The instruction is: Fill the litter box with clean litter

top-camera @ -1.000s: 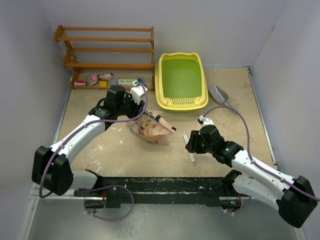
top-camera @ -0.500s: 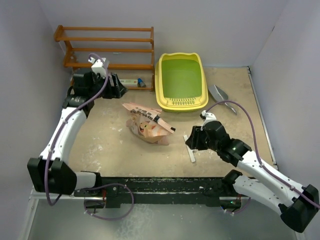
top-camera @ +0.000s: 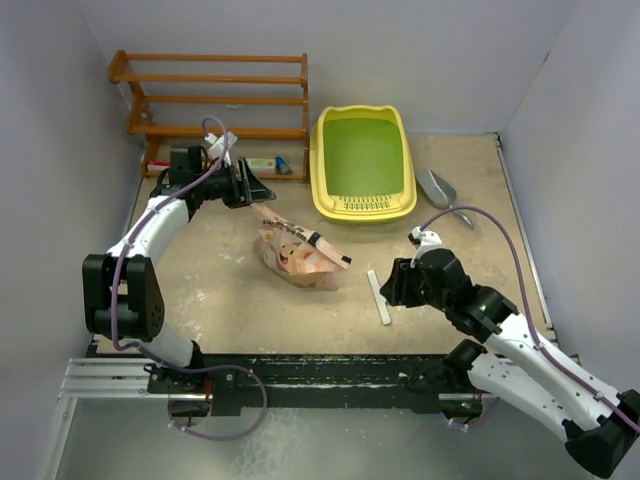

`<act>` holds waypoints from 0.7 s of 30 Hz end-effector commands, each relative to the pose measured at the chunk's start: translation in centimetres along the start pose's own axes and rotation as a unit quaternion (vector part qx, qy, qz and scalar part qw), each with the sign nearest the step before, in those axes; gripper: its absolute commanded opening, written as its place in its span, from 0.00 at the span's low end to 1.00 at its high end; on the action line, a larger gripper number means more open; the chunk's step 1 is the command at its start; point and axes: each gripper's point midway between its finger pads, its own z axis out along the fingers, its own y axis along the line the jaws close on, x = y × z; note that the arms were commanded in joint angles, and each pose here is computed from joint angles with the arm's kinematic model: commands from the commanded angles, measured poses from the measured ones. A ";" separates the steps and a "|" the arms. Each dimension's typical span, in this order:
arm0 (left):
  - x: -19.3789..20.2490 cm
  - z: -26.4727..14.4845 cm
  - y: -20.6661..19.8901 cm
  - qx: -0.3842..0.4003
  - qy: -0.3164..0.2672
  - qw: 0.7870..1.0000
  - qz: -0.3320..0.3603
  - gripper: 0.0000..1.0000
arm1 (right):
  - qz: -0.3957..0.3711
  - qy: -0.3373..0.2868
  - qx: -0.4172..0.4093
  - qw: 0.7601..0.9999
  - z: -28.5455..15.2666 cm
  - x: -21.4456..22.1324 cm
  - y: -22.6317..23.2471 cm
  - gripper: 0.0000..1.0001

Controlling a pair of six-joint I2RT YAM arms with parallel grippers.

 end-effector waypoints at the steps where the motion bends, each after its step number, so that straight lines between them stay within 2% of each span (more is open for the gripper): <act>1: 1.1 0.2 -3.0 0.107 0.037 0.994 -0.008 0.63 | -0.012 -0.023 0.008 1.000 -1.3 -1.4 -0.1 0.50; 11: 2.5 0.3 -2.4 0.117 0.060 0.991 0.005 0.52 | -0.014 -0.029 0.005 0.999 -1.1 -1.4 -0.1 0.50; 18: 3.5 2.2 1.3 0.074 0.096 0.993 -0.013 0.48 | -0.014 -0.036 -0.002 0.999 -1.2 -1.9 0.3 0.50; 21: 3.0 1.8 2.9 0.007 0.102 0.995 0.005 0.50 | -0.013 -0.038 -0.004 0.999 -1.4 -1.9 0.3 0.50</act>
